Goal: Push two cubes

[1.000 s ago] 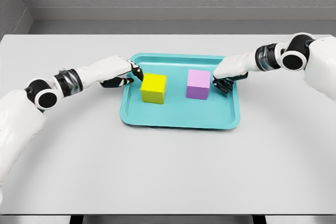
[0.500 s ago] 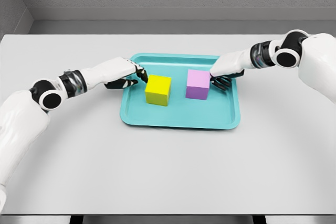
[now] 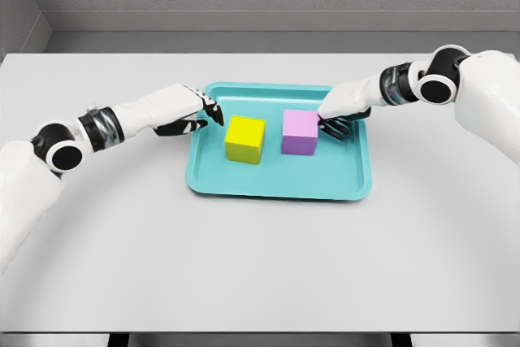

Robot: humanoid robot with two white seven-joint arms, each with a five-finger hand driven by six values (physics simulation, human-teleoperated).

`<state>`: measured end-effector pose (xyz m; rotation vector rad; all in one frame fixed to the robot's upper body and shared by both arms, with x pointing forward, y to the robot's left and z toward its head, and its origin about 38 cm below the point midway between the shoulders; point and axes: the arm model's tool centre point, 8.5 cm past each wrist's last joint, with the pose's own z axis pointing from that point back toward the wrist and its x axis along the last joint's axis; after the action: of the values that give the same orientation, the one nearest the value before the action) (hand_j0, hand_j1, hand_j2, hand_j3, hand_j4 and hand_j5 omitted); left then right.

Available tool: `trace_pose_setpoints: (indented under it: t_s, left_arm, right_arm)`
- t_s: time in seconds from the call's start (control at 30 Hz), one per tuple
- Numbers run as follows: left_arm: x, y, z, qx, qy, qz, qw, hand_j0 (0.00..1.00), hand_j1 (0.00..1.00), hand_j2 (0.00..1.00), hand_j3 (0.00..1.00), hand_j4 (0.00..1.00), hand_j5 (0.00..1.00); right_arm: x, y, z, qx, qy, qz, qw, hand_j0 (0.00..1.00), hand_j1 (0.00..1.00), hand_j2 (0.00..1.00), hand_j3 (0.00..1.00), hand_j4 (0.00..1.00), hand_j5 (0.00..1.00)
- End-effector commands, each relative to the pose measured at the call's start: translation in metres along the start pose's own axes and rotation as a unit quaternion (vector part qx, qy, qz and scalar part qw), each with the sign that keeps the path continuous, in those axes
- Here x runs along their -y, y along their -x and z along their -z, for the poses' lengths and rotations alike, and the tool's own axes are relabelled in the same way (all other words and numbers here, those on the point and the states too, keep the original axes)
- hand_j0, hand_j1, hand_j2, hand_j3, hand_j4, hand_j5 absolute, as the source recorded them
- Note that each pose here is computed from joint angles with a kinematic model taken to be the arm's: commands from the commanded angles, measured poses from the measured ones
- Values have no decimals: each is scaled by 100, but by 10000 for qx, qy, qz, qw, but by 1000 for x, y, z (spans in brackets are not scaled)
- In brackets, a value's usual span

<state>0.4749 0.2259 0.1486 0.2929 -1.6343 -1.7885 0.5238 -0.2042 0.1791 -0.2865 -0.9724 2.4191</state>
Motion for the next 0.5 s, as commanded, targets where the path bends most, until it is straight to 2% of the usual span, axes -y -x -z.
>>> trace_pose_setpoints:
  t_s: [0.0, 0.13, 0.33, 0.37, 0.47]
  left_arm:
    - [-3, 2, -4, -19, -18, 19, 10000, 51, 51, 51, 51, 51, 51]
    - [3, 6, -11, -101, 66, 27, 9999, 51, 51, 51, 51, 51, 51]
    - [7, 3, -7, -62, 128, 25, 9999, 51, 51, 51, 51, 51, 51]
    - [14, -2, -2, 10, 250, 33, 9997, 51, 51, 51, 51, 51, 51]
    - [15, -4, 0, 47, 268, 35, 9996, 50, 50, 50, 50, 50, 50]
  right_arm:
    - [2, -1, 1, 20, 27, 3, 10000, 14, 14, 14, 14, 14, 14]
    - [3, -2, 1, 32, 26, -12, 10000, 14, 14, 14, 14, 14, 14]
    - [7, -4, 3, 54, 43, -46, 10000, 14, 14, 14, 14, 14, 14]
    - [7, -4, 3, 54, 43, -46, 10000, 14, 14, 14, 14, 14, 14]
    - [9, -6, 4, 81, 57, -57, 9999, 14, 14, 14, 14, 14, 14]
